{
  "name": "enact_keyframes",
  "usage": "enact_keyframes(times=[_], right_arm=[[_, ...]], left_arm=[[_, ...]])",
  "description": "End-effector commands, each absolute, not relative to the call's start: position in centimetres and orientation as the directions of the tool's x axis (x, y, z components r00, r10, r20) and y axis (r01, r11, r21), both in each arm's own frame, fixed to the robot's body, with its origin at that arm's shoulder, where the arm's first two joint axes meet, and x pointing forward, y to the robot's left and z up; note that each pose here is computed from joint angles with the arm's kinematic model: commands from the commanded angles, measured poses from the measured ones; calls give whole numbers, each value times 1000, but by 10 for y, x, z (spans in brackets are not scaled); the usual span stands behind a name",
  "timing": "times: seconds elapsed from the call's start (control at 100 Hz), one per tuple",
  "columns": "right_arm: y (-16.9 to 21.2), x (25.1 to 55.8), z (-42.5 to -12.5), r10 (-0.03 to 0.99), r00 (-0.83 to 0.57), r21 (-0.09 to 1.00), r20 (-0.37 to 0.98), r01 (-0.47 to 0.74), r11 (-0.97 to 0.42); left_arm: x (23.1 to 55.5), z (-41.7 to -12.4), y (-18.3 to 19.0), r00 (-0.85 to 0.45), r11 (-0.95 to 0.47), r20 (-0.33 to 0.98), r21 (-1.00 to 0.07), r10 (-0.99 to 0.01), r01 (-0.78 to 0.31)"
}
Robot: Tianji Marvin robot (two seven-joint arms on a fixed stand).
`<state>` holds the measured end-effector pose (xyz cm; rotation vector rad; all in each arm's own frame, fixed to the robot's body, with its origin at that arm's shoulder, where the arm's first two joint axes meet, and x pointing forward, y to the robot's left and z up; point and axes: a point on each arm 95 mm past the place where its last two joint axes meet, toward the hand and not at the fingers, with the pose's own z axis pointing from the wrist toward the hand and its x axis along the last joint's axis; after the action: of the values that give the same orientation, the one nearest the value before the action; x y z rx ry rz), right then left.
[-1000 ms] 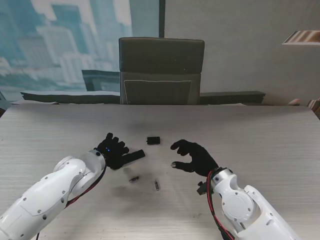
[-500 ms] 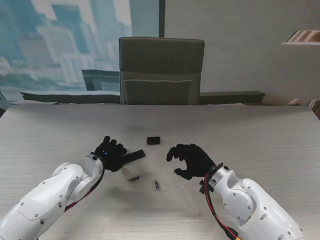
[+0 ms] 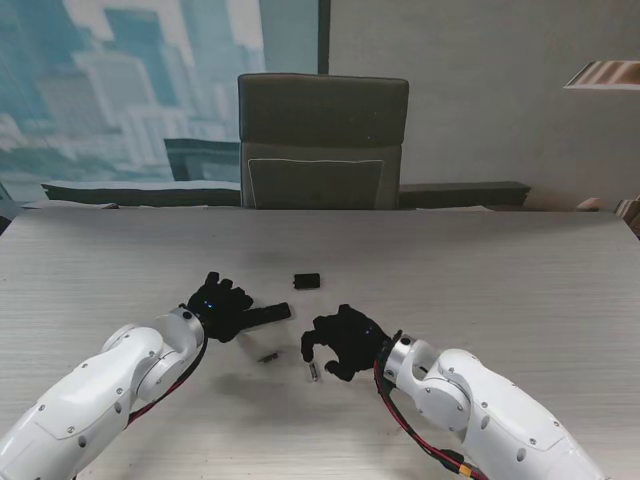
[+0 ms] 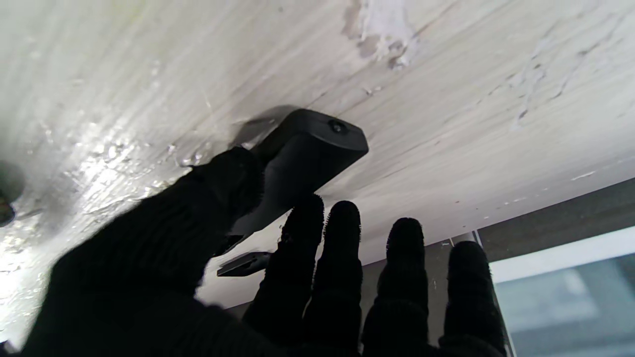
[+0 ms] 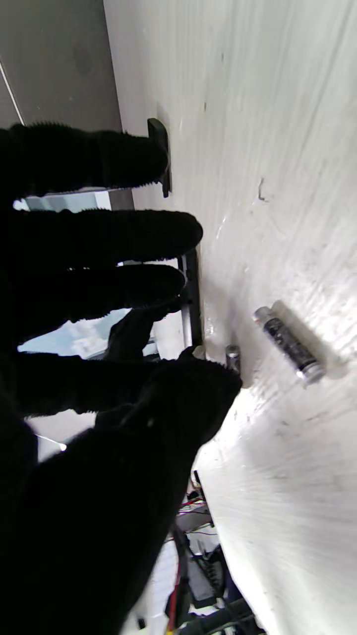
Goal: Install the batteries into the remote control and close the cover
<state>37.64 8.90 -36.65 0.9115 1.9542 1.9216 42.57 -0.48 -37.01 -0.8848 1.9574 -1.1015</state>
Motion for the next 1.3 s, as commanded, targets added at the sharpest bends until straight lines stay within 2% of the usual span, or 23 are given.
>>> enact_keyframes(times=[0.0,0.37,0.89,1.29], right_arm=[[95,377,-370,586,-774,964,241,259,-54],[106,386,-386,597,-775,969,206,249,-12],[107,388,-412,598,-793,965,118,232,118],[106,385,-413,640,-751,953,160,286,97]], left_arm=[[411,-396,2,-526,429,-233,-857,-818,-288],[406,-393,1,-539,422,-235,-871,-809,-253],[406,-392,1,-545,419,-233,-874,-805,-245],[406,-392,-1,-553,417,-227,-875,-802,-246]])
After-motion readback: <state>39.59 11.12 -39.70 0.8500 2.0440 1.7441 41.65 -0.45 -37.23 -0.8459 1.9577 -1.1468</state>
